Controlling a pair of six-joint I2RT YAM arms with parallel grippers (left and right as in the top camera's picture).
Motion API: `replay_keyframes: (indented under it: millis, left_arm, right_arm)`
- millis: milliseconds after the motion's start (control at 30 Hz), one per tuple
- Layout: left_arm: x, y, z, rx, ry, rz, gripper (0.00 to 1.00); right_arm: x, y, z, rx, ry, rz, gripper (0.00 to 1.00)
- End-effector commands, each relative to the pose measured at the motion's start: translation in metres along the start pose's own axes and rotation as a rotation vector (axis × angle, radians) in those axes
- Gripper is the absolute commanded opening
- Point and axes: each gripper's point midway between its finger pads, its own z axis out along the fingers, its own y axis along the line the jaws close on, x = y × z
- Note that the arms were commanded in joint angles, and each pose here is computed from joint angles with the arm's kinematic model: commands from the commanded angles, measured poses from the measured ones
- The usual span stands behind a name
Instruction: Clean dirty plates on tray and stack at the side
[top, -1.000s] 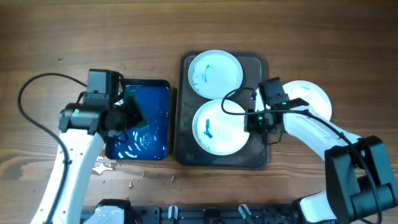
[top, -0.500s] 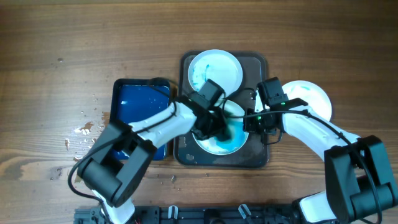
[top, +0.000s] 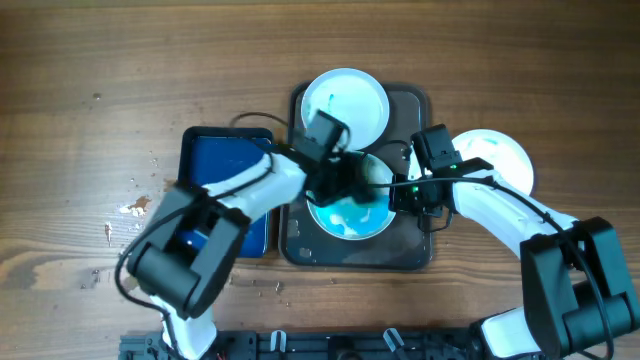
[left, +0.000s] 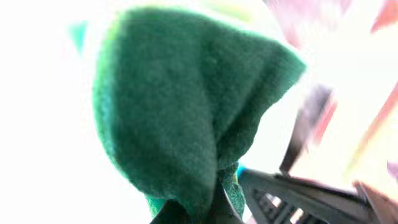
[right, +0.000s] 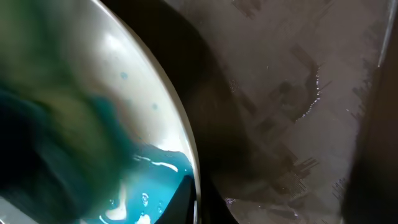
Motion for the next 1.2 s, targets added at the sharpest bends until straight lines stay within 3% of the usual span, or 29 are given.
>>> replay_keyframes:
  millis: [0,67,167,300,433,600,733,833,900,1067,1167]
  left_arm:
    - [0.031,-0.015,0.014,0.08,0.154,0.008,0.04]
    - [0.036,-0.013,0.012,0.081,0.185,-0.008,0.04]
    - [0.029,0.017,0.006,-0.032,0.162,-0.089,0.04]
    - [0.001,0.097,-0.033,-0.399,0.004,-0.233,0.04]
    - [-0.016,0.121,-0.064,-0.592,-0.102,-0.203,0.04]
    - [0.012,0.057,-0.069,-0.329,0.1,-0.131,0.04]
    - [0.008,0.035,-0.144,-0.267,-0.053,-0.02,0.04]
    - [-0.017,0.095,-0.227,-0.545,-0.341,-0.096,0.04]
    - [-0.024,0.138,-0.25,-0.676,-0.399,-0.187,0.04]
    - [-0.029,0.232,-0.205,-0.699,-0.393,-0.329,0.04]
    - [-0.028,0.252,-0.193,-0.682,-0.375,-0.368,0.04]
  right_arm:
    - [0.012,-0.023,0.014,0.094,0.039,0.019,0.04]
    - [0.012,-0.023,0.014,0.094,0.038,0.02,0.04]
    - [0.012,-0.023,0.014,0.094,0.039,0.019,0.04]
    - [0.012,-0.021,0.014,0.088,0.041,0.02,0.04]
    - [0.013,-0.022,0.014,0.088,0.042,0.019,0.04]
    - [0.013,-0.022,0.014,0.089,0.045,0.017,0.04]
    - [0.014,-0.022,0.014,0.091,0.049,0.014,0.04]
    - [0.014,-0.022,0.014,0.091,0.048,0.014,0.04]
    - [0.014,-0.022,0.014,0.092,0.048,0.011,0.04]
    - [0.014,-0.022,0.014,0.092,0.048,0.01,0.04]
    - [0.014,-0.022,0.014,0.092,0.048,0.01,0.04]
